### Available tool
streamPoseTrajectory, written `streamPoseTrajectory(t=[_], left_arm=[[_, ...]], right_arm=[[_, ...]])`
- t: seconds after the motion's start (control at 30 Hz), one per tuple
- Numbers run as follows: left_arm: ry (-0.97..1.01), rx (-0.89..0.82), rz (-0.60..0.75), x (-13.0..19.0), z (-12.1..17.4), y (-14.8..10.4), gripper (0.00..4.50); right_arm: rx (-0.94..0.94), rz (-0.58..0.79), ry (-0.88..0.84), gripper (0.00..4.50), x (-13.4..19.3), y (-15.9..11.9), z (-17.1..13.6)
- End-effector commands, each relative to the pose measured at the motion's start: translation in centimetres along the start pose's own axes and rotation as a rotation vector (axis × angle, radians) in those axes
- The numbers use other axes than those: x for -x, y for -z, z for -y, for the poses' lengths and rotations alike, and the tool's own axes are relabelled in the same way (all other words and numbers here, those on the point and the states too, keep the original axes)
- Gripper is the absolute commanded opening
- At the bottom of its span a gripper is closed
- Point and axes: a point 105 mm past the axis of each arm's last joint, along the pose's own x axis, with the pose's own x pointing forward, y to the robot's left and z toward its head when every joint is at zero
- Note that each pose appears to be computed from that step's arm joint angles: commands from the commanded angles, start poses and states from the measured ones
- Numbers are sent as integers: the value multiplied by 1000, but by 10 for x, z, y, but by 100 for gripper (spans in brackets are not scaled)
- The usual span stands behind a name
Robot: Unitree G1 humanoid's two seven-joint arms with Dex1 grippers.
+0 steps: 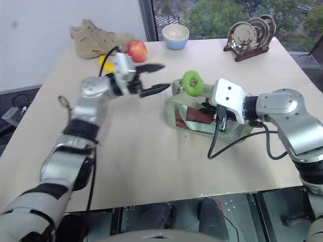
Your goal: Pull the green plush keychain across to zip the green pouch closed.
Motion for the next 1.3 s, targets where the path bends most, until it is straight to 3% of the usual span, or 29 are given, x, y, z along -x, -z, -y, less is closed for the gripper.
streamPoseTrajectory(t=[0.03, 0.17, 0.33, 0.53, 0.73, 0.77, 0.87, 0.97, 1.0, 1.07, 1.3], left_arm=[[81, 169, 40, 10, 22, -4, 313], [64, 221, 23, 3, 41, 13, 313], [71, 241, 37, -11, 57, 16, 313], [-16, 191, -41, -25, 52, 34, 313], [-25, 183, -31, -33, 54, 41, 32], [-26, 180, -28, -33, 54, 41, 7], [-33, 178, -15, -35, 53, 39, 7], [-27, 166, -12, -35, 53, 38, 0], [-26, 164, -12, -35, 53, 38, 0], [-27, 154, -14, -35, 53, 38, 0], [-37, 127, -15, -37, 55, 38, 0]], right_arm=[[16, 1, 33, 0, 6, -4, 4], [15, -2, 32, 0, 6, -4, 5], [18, -7, 31, 0, 7, -3, 6], [20, -4, 33, 0, 6, -4, 6], [18, -5, 36, 0, 5, -2, 5], [14, -5, 36, 0, 5, -2, 5], [-3, 3, 43, 0, 5, -3, 5], [-23, 31, 93, 102, 8, -8, 13], [-27, 31, 102, 166, 9, -9, 14], [-74, 61, 153, 240, 15, -19, 20], [-324, 174, 351, 240, 28, -55, 51]])
